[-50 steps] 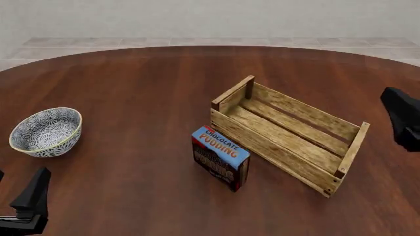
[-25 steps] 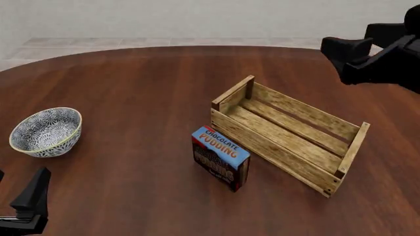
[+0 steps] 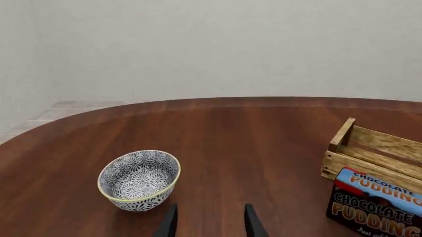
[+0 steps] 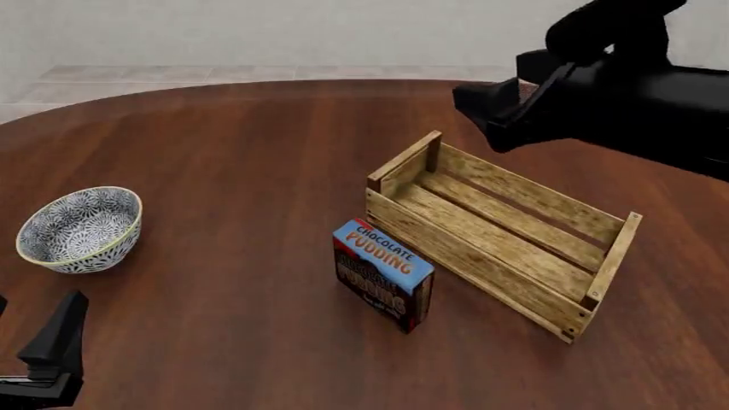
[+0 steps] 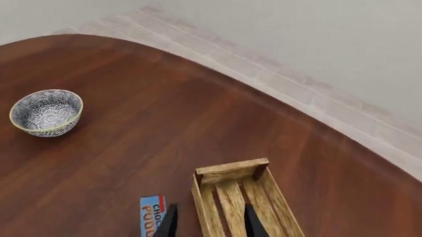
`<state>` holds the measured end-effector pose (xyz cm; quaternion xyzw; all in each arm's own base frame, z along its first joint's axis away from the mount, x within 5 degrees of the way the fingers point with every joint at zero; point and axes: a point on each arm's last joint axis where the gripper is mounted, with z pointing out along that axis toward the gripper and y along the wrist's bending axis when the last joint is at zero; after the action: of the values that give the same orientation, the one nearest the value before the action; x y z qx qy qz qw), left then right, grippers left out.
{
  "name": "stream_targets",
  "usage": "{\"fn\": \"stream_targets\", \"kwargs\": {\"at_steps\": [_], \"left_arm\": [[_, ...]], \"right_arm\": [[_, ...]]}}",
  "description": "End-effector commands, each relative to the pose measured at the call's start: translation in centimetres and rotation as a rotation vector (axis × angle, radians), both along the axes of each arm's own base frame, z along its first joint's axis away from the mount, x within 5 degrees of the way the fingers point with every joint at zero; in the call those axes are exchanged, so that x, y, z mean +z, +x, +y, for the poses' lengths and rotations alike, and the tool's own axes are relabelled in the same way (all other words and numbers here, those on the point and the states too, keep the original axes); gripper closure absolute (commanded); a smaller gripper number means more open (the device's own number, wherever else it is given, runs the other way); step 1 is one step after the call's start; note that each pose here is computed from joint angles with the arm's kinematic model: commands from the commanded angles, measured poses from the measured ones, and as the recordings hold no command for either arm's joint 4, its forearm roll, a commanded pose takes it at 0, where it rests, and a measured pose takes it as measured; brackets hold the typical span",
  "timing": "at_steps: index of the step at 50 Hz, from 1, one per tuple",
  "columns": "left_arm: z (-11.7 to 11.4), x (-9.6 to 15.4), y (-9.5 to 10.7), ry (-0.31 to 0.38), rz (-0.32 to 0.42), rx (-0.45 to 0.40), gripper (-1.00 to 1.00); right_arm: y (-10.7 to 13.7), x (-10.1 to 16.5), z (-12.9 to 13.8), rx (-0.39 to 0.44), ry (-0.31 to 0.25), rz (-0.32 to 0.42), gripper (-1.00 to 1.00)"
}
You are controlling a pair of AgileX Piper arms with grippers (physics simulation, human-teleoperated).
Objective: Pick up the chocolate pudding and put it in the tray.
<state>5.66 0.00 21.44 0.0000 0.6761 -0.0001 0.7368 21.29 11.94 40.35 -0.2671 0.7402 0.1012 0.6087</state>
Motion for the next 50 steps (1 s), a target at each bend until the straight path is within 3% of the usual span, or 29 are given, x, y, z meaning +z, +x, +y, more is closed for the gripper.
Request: {"fn": "stream_targets", "kwargs": {"at_steps": [1, 28, 50], "left_arm": [[0.0, 0.0, 0.0, 0.0, 0.0, 0.0, -1.0], [0.0, 0.0, 0.0, 0.0, 0.0, 0.0, -1.0], [0.0, 0.0, 0.0, 0.0, 0.0, 0.0, -1.0]], "right_arm": [[0.2, -0.5, 2.3, 0.076, -0.031, 0.03, -1.0], [0.1, -2.4, 6.2, 0.179, -0.01, 0.104, -1.0], [0.9, -5.3, 6.9, 0.167, -0.03, 0.171, -1.0]]}}
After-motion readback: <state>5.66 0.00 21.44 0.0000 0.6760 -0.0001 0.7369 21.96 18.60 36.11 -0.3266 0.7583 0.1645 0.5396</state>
